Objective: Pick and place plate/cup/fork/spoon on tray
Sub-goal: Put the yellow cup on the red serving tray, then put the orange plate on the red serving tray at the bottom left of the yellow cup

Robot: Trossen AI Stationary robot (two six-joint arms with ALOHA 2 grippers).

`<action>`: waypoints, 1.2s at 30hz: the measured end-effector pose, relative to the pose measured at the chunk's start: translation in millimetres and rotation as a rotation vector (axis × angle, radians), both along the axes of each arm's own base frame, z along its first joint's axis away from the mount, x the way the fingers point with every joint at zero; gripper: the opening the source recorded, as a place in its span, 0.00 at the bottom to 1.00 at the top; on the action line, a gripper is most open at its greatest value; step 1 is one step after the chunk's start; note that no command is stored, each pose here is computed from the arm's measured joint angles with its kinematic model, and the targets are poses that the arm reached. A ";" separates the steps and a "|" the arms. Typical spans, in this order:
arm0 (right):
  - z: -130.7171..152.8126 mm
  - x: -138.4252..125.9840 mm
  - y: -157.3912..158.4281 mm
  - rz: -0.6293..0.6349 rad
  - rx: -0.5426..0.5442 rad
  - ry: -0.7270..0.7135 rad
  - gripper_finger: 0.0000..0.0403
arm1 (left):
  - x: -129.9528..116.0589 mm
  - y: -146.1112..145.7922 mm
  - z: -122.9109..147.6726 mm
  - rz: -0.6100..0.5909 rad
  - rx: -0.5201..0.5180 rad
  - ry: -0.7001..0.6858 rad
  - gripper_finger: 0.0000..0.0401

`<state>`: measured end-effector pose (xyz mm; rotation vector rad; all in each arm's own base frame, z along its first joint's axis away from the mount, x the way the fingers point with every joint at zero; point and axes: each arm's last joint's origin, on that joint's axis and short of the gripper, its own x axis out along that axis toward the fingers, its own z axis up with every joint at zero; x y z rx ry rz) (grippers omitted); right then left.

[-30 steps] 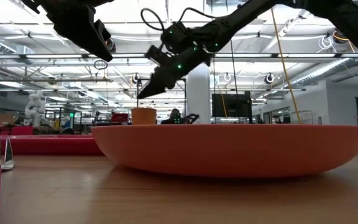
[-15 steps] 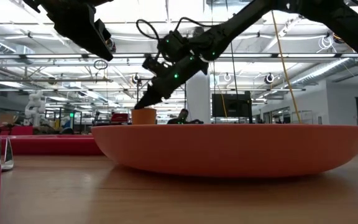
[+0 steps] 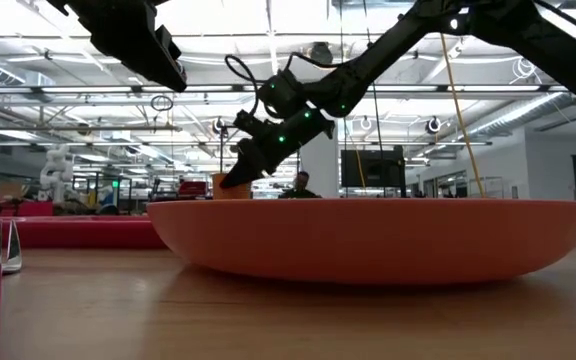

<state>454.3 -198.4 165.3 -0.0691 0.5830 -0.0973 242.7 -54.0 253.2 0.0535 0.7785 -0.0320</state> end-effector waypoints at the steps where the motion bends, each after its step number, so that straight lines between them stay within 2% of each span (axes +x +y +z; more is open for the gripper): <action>1: -0.2 0.0 0.1 -0.014 -0.004 0.005 0.16 | 0.0 0.0 0.0 0.000 0.000 0.000 0.09; 12: 1.4 -1.6 -3.5 -0.058 0.018 0.000 0.16 | 0.9 -0.1 1.0 -0.011 0.008 -0.014 0.09; 15: 14.6 -5.6 0.6 -0.052 0.023 0.011 0.16 | 1.7 -0.3 1.7 -0.017 0.012 -0.025 0.09; 18: 40.3 -13.9 9.8 -0.028 0.011 0.032 0.16 | 2.3 -0.3 2.4 -0.023 0.017 -0.034 0.09; 25: 102.2 -56.3 44.4 0.068 0.006 0.211 0.16 | 9.2 -3.8 4.2 -0.012 0.022 -0.097 0.09; 28: 125.6 -75.3 59.1 0.068 0.041 0.244 0.16 | 15.0 -11.5 -9.2 -0.049 0.055 -0.042 0.09; 32: 138.7 -99.0 78.0 0.065 0.065 0.240 0.16 | 32.3 -29.7 -22.6 -0.139 0.062 -0.011 0.09; 36: 143.0 -127.1 95.4 0.094 0.043 0.216 0.16 | 51.8 -53.2 -23.3 -0.225 0.071 0.044 0.12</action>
